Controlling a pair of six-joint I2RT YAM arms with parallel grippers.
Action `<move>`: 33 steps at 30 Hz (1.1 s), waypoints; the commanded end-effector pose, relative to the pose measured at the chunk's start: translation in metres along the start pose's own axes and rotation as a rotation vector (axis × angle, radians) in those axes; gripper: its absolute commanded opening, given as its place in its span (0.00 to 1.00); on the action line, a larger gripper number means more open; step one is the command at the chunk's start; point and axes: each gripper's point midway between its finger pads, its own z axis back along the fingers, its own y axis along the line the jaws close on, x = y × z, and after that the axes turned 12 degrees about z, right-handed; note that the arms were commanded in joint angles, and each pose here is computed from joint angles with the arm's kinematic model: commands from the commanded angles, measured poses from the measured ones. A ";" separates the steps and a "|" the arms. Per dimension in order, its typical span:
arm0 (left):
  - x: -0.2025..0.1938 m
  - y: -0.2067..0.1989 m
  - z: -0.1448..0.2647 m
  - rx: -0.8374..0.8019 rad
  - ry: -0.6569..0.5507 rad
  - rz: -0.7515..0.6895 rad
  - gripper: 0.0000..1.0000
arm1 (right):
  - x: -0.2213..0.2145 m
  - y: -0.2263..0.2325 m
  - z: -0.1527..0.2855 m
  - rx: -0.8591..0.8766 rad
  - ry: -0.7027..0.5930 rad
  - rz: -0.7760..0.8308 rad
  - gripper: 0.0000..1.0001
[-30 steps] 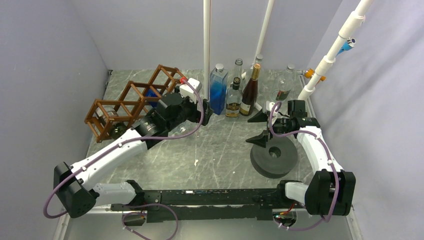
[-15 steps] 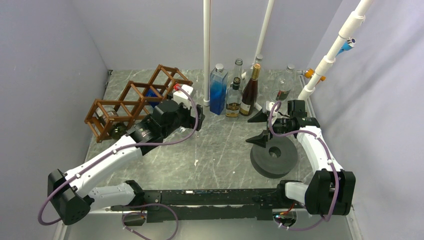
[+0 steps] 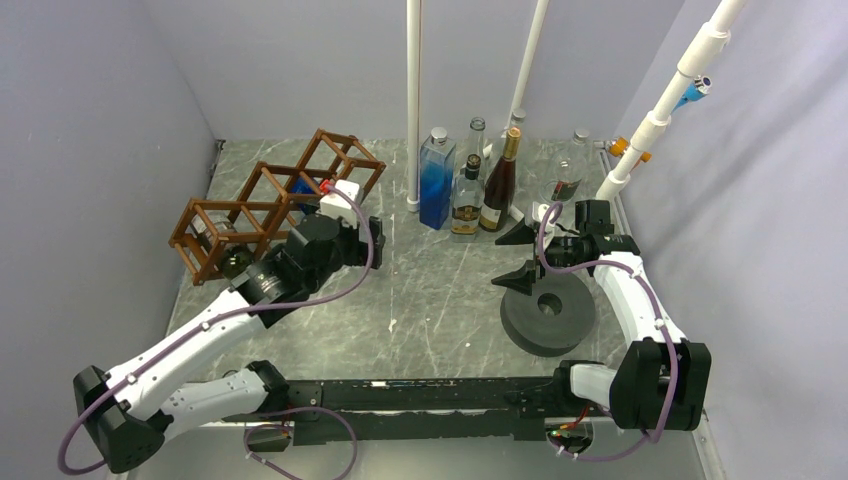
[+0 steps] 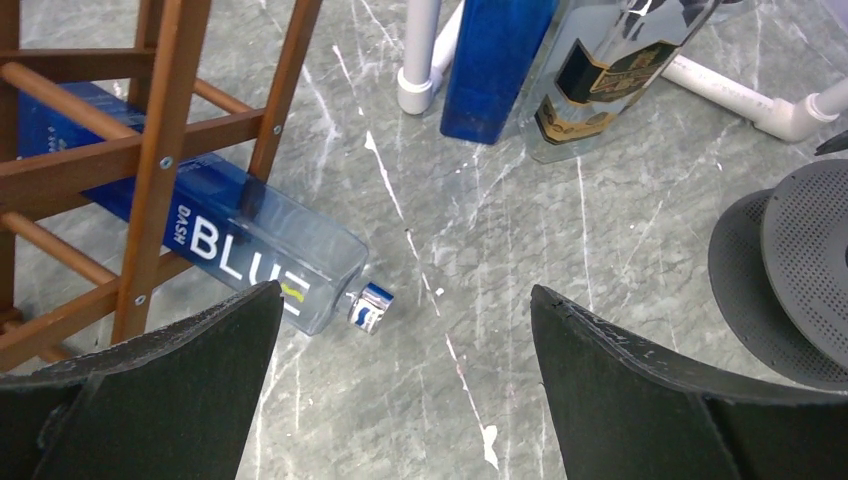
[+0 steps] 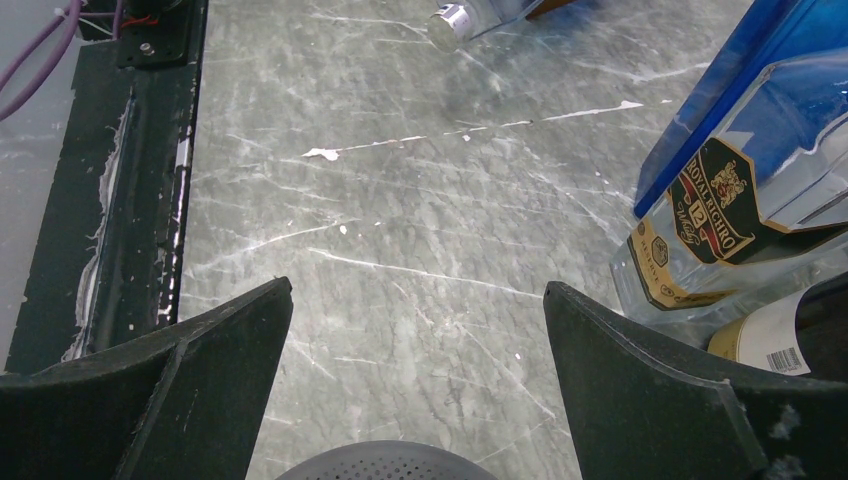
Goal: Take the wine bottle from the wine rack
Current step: Pick up the wine bottle from the wine rack.
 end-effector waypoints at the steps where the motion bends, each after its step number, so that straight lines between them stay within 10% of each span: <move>1: 0.010 0.012 0.013 0.045 -0.049 0.053 1.00 | 0.009 -0.006 0.001 -0.005 -0.025 0.059 1.00; 20: -0.010 0.072 0.077 0.286 -0.042 0.315 0.99 | 0.009 -0.006 0.001 -0.002 -0.027 0.061 1.00; 33: -0.029 0.142 0.129 0.784 -0.041 0.438 1.00 | 0.011 -0.005 0.001 0.002 -0.029 0.067 1.00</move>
